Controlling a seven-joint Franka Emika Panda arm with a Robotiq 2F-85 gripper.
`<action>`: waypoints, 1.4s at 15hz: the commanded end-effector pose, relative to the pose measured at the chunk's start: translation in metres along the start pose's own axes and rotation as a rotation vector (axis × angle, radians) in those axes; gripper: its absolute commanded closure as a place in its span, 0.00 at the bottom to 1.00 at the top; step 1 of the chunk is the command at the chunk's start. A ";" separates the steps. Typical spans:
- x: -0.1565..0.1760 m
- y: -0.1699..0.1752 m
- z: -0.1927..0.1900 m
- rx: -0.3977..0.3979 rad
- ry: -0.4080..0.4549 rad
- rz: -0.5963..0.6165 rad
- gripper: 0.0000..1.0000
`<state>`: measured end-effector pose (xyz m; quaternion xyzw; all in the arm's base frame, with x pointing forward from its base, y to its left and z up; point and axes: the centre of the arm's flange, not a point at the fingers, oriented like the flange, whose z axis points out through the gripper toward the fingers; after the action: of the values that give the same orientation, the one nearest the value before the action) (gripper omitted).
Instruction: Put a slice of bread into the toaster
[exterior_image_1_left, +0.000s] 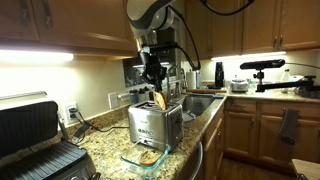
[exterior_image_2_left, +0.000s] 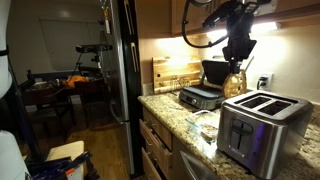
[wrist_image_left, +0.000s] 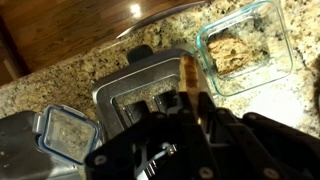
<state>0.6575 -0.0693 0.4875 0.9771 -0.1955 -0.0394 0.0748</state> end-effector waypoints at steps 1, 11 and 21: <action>-0.001 0.012 -0.011 -0.045 -0.056 -0.094 0.93; 0.011 0.000 -0.003 -0.111 -0.008 -0.116 0.93; 0.035 -0.008 -0.008 -0.143 0.018 -0.121 0.93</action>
<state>0.6819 -0.0723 0.4877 0.9805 -0.1379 -0.0508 0.1307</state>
